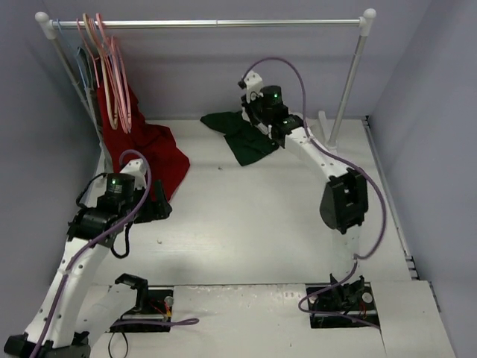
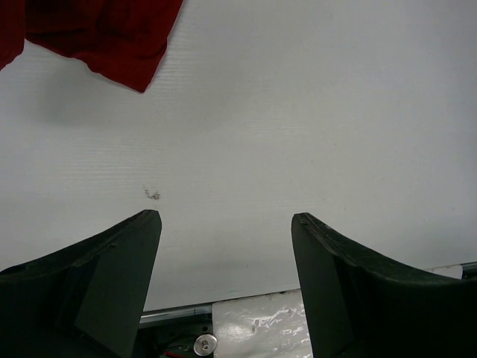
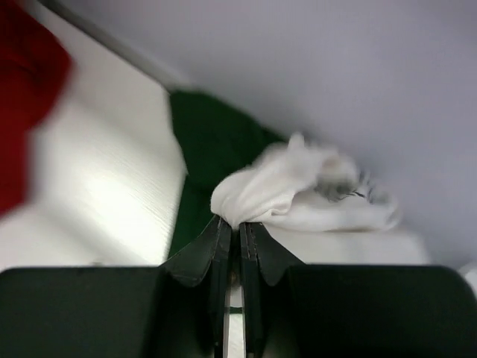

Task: Place the t-shirt on the hanger
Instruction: Pick up the T-shirt at the corner of the board, then place the T-shirt at the center of the board.

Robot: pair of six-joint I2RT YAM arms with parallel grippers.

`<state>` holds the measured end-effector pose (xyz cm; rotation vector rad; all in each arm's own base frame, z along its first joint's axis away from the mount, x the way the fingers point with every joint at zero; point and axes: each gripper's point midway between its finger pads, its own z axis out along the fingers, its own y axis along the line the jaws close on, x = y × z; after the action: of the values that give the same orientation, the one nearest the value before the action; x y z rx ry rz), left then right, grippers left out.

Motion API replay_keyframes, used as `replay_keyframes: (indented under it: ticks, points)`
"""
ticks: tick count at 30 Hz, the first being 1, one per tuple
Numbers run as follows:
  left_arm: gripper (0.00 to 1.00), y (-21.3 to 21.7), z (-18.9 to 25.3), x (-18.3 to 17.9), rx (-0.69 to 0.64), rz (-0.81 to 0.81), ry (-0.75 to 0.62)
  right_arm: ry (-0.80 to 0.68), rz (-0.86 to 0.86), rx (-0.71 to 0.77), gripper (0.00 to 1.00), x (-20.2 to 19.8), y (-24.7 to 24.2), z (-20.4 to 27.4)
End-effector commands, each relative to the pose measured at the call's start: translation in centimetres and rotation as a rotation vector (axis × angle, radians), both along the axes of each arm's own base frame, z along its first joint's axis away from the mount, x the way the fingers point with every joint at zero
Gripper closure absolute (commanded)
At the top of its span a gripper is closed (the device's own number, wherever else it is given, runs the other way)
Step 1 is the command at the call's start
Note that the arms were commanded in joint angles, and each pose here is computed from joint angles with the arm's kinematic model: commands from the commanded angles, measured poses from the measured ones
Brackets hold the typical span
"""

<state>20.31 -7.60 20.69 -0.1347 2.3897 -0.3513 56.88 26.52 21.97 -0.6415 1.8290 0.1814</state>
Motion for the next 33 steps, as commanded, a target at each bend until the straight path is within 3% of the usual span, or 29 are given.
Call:
replay_keyframes:
  ticks: [1,4,9,10,11,12,14,17,22,26,28,31,33]
  points:
    - [0.29,-0.3,3.0,2.9,0.007,-0.002,-0.104,-0.421,0.112,0.154,1.00,-8.6,-0.3,22.9]
    - [0.29,-0.8,3.7,4.5,-0.002,-0.008,-0.140,-0.423,0.125,0.191,1.00,-15.1,-2.5,24.4]
    - [0.29,-1.8,3.0,5.7,-0.029,-0.033,-0.132,-0.303,0.066,0.302,0.97,-26.5,-8.7,21.2]
    - [0.29,-1.9,2.4,5.9,-0.030,-0.034,-0.127,-0.214,0.021,0.284,0.88,-27.3,-9.7,17.4]
    - [0.29,-2.0,1.8,6.1,-0.029,-0.033,-0.110,-0.133,-0.038,0.268,0.66,-28.6,-11.2,14.8]
    - [0.29,-2.2,1.4,6.1,-0.033,-0.037,-0.100,-0.104,-0.130,0.298,0.30,-30.2,-13.3,13.4]
    - [0.29,-2.4,0.1,6.4,-0.038,-0.038,-0.075,-0.021,-0.179,0.279,0.11,-32.4,-15.0,10.9]
    - [0.30,-3.4,-1.3,6.9,-0.074,-0.048,-0.041,0.057,-0.233,0.263,0.06,-33.1,-15.8,8.4]
    - [0.34,-6.4,-3.2,8.1,-0.161,-0.069,0.002,0.101,-0.266,0.207,0.09,-30.8,-15.1,5.7]
    - [0.35,-10.1,-5.5,7.8,-0.111,-0.124,0.035,0.247,-0.179,0.116,0.26,-27.1,-11.1,0.9]
    - [0.35,-11.4,-7.1,8.1,-0.105,-0.124,0.057,0.260,-0.128,0.122,0.29,-25.4,-9.2,0.3]
    - [0.35,-12.4,-9.9,8.2,-0.091,-0.092,0.107,0.356,-0.057,0.068,0.26,-22.3,-6.0,-3.8]
    - [0.35,-12.0,-11.1,8.6,-0.073,-0.053,0.120,0.357,-0.029,0.065,0.23,-20.4,-4.6,-3.9]
